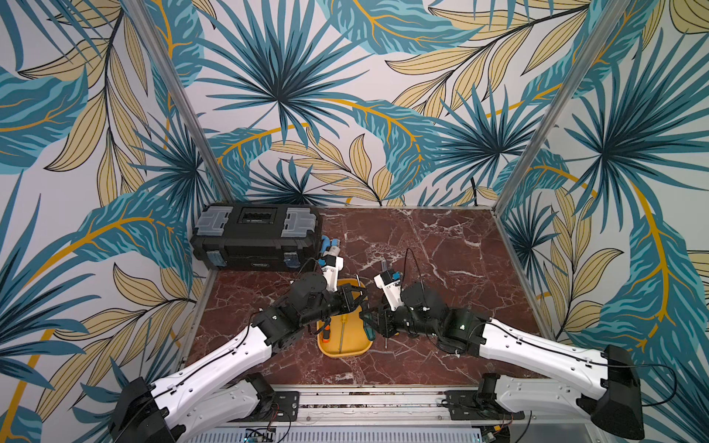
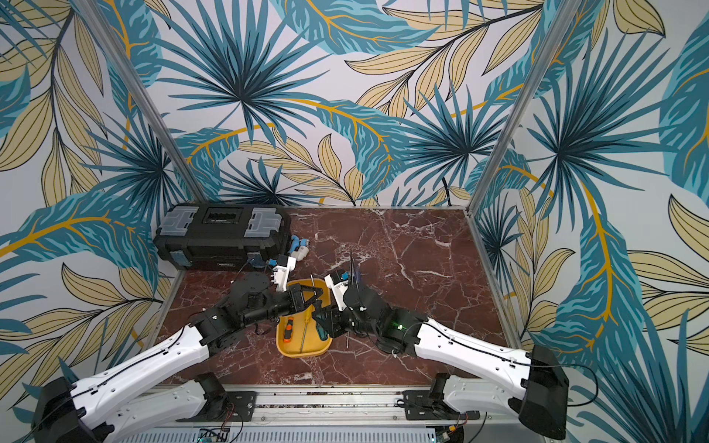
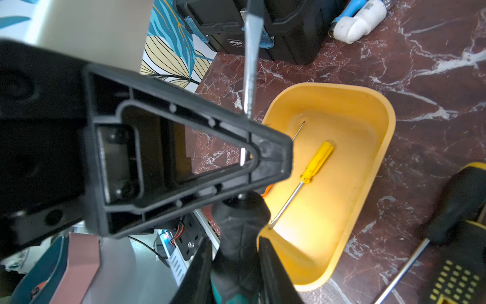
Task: Put the screwdriver on the desktop into the storage box
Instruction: Pick up the screwdriver from the center of the board.
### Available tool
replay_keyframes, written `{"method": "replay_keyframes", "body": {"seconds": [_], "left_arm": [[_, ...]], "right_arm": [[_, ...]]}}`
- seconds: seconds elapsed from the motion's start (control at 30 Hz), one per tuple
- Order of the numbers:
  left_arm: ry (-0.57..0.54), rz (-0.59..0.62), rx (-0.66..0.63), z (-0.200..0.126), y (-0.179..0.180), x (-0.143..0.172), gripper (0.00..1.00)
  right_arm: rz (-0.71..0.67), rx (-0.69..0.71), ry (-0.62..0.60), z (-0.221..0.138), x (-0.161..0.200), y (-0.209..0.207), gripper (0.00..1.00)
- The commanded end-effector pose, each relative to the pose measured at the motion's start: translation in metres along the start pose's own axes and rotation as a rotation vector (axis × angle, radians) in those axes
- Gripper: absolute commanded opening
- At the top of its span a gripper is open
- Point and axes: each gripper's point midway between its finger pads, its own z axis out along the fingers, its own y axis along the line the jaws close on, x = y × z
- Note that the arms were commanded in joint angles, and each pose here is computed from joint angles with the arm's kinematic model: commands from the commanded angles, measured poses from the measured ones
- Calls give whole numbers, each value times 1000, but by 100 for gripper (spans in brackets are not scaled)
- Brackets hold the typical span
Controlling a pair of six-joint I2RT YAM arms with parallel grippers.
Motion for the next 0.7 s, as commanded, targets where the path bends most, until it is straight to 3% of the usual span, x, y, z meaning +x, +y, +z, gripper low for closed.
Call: {"method": "replay_keyframes", "body": {"seconds": [0.0,0.07,0.3,0.47,0.67], "left_arm": [[-39,-9,22,-2,5,-10,0],[-58,2,43,-5,2,-15,0],[-29,26,187,-6,-19,-14,0],[23,31,292,-3,-32,-6,0],[40,35,316,-4,-32,-2,0]], "right_arm": [[24,-80,-12,-9,2,13,57],[43,-116,17,-11,12,15,66],[113,-233,43,-20,30,22,70],[133,-277,6,-25,23,27,65],[136,-282,-29,-34,15,28,58]]}}
